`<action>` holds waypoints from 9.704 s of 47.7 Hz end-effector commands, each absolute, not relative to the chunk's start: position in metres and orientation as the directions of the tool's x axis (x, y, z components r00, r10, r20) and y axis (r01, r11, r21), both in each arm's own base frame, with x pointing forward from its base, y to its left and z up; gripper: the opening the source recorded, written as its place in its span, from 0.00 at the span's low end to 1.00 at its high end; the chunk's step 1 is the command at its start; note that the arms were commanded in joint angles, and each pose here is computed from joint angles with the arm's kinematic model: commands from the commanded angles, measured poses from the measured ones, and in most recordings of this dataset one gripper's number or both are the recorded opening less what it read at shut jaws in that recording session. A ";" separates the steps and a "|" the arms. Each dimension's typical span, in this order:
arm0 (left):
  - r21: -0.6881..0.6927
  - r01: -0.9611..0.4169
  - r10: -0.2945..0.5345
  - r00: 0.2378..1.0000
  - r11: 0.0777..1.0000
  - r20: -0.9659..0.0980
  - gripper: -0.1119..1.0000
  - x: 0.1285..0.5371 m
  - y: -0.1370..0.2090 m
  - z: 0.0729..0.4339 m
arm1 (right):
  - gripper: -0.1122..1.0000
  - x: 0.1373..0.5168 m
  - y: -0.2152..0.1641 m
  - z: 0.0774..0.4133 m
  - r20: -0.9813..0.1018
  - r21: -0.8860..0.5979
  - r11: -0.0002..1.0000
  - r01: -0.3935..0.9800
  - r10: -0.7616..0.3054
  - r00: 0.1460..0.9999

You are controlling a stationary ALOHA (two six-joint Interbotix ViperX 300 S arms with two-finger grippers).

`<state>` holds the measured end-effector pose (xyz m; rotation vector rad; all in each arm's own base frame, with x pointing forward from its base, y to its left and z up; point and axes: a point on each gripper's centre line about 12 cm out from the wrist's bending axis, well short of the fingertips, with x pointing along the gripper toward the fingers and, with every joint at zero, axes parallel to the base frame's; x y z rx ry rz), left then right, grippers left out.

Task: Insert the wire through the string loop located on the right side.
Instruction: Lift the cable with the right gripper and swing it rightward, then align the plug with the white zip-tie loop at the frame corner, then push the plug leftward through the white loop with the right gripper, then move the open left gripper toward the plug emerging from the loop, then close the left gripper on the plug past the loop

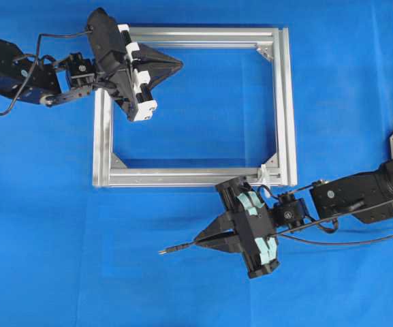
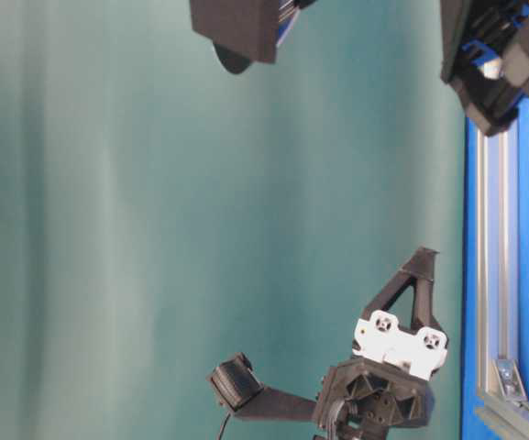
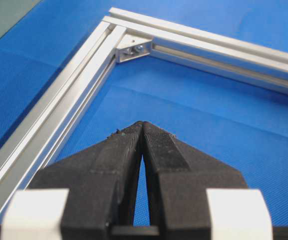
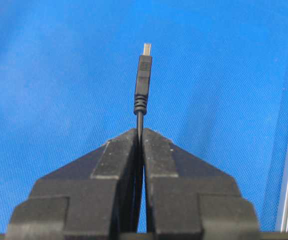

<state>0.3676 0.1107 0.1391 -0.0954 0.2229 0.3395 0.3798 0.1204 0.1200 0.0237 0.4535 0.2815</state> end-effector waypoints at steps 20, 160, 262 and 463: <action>-0.058 -0.335 0.319 0.929 0.941 -0.190 0.10 0.370 0.111 0.154 | 0.07 0.382 0.123 0.136 -0.387 0.085 0.959 -0.270 0.282 0.878; -0.057 -0.333 0.320 0.932 0.941 -0.171 0.10 0.375 0.112 0.158 | 0.07 0.183 0.017 0.129 -0.485 0.146 0.989 0.008 0.065 0.872; -0.051 -0.334 0.322 0.932 0.941 -0.168 0.10 0.375 0.113 0.159 | 0.07 0.183 0.017 0.130 -0.481 0.141 0.990 0.001 0.068 0.874; -0.127 0.012 -0.046 0.962 0.992 -0.268 0.63 0.488 -0.036 0.170 | 0.07 0.268 0.030 0.123 -0.449 0.121 0.993 -0.009 0.063 0.892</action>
